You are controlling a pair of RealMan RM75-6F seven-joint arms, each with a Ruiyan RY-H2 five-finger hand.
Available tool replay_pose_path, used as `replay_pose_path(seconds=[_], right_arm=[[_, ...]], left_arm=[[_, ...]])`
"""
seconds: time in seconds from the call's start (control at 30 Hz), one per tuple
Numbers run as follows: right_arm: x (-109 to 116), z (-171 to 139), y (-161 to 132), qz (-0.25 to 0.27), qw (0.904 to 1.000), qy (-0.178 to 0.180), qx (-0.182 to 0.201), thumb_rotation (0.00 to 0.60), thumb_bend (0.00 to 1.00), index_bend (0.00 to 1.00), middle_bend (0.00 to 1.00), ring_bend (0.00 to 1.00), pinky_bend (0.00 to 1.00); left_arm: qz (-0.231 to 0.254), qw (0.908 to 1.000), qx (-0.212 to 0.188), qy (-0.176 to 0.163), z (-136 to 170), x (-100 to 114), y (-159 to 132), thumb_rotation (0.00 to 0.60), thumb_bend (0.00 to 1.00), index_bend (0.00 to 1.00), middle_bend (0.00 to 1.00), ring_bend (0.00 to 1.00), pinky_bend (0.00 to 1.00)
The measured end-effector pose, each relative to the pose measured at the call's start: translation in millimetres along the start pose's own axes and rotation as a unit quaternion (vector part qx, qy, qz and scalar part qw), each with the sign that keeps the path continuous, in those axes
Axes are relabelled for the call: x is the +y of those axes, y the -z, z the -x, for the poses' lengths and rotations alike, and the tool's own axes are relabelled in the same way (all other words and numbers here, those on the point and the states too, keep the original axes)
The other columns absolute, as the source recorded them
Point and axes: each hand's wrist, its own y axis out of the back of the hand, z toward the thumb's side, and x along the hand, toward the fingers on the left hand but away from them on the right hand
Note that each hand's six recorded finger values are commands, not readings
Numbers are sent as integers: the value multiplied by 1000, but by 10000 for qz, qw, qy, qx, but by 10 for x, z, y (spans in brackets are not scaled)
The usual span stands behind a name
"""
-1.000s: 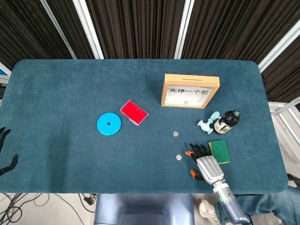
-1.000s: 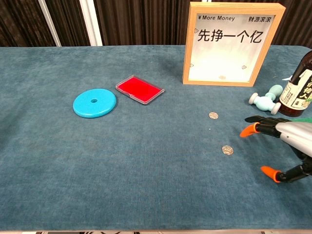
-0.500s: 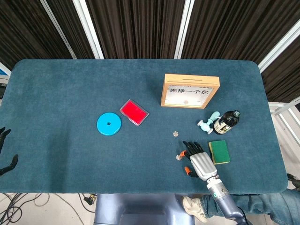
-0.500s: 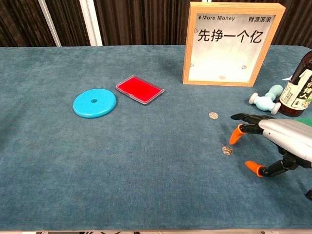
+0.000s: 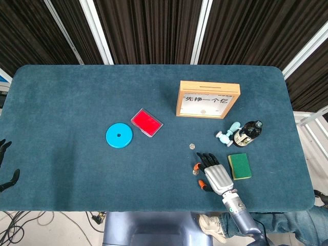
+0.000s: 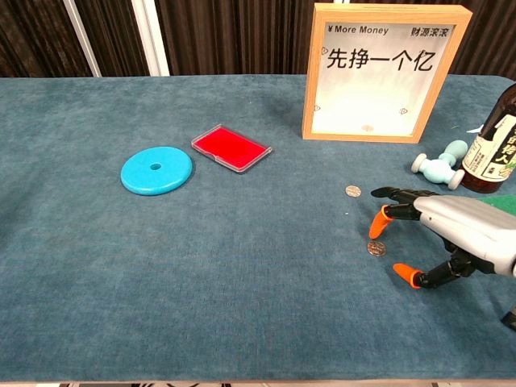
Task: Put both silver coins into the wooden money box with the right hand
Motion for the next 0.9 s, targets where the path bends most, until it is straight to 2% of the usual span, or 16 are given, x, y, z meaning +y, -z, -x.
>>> replay_pose_path(seconds=[0.9], right_arm=[[-59, 49, 16, 22, 10000, -82, -14, 600, 474, 375, 0, 0, 0]], left_arm=[[-11, 10000, 8, 0, 2, 1, 7, 600, 389, 91, 0, 0, 0]])
